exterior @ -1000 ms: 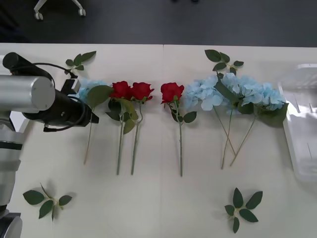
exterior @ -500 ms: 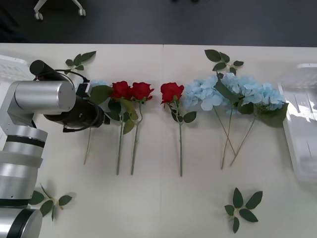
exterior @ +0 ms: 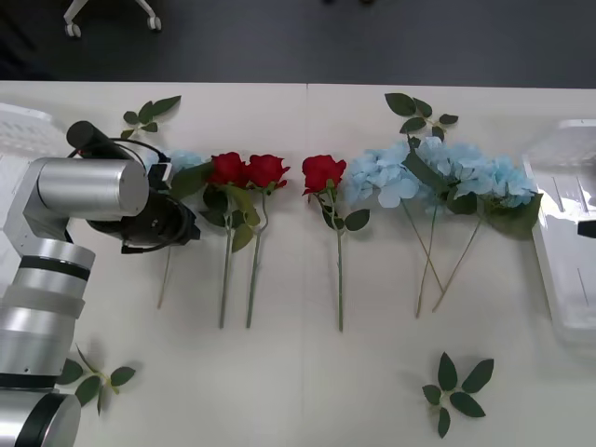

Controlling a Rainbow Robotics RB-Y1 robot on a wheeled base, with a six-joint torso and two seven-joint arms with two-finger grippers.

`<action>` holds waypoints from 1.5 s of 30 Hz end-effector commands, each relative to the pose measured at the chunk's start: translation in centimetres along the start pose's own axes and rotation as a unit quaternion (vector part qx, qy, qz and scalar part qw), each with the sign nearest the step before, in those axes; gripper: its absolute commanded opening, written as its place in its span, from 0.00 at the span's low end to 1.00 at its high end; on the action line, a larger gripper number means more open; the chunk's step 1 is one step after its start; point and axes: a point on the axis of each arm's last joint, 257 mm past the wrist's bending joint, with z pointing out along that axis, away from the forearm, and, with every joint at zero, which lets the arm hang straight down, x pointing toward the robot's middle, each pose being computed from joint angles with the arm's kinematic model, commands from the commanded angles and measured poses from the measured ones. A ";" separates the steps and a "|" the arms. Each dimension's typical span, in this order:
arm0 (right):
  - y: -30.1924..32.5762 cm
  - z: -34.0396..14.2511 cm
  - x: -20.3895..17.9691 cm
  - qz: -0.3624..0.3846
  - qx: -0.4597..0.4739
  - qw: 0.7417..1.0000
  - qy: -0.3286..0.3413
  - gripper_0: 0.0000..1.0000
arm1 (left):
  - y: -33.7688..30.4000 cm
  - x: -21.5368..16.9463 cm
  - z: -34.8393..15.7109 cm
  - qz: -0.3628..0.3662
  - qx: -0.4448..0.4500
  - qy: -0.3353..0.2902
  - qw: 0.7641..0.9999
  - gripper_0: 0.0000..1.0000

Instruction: Put the red flowers into the right box and the blue flowers into the left box

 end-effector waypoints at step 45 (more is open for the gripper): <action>14.0 13.7 7.3 0.151 0.008 0.988 0.045 0.86 | 14.8 -2.5 -23.2 -0.078 -0.079 -0.174 0.979 0.00</action>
